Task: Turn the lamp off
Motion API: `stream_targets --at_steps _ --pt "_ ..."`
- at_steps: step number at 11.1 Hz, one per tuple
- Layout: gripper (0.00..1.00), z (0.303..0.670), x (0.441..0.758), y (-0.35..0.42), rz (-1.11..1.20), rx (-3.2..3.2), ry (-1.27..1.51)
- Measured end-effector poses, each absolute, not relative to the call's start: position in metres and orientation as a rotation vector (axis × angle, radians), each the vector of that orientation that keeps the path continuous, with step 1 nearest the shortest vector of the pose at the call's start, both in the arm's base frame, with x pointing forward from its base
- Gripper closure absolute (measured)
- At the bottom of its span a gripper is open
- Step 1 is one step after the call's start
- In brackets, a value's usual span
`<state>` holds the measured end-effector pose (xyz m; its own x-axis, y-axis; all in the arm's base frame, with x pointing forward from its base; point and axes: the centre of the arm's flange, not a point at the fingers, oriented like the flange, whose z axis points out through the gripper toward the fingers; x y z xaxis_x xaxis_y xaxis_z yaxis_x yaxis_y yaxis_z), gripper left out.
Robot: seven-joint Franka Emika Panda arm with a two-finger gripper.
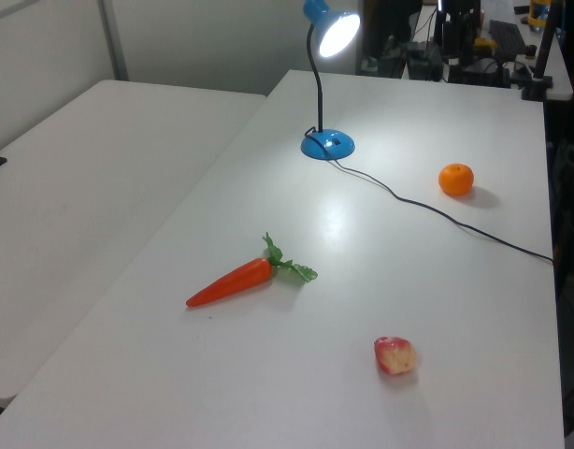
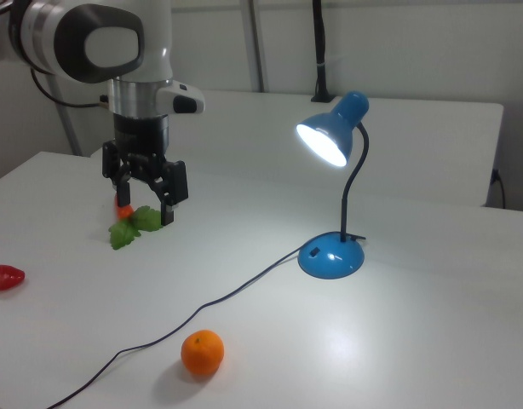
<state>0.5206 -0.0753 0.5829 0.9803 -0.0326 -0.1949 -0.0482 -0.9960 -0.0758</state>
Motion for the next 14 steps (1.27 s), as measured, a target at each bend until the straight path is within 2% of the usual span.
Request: stream_targets --at_steps 4,6,7,8,11,12,14 --pt "0.00 0.583 0.521 -0.071 0.299 -3.047 0.049" --pt "0.04 0.582 0.521 -0.074 0.302 -3.046 0.058" --pt "0.15 0.580 0.521 -0.077 0.306 -3.045 0.068" --pt "0.29 0.578 0.521 -0.082 0.310 -3.044 0.083" --pt "0.80 0.569 0.527 -0.109 0.251 -3.053 0.164" --pt "0.84 0.563 0.530 -0.118 0.227 -3.057 0.191" --pt "0.99 0.546 0.541 -0.128 0.140 -3.051 0.231"
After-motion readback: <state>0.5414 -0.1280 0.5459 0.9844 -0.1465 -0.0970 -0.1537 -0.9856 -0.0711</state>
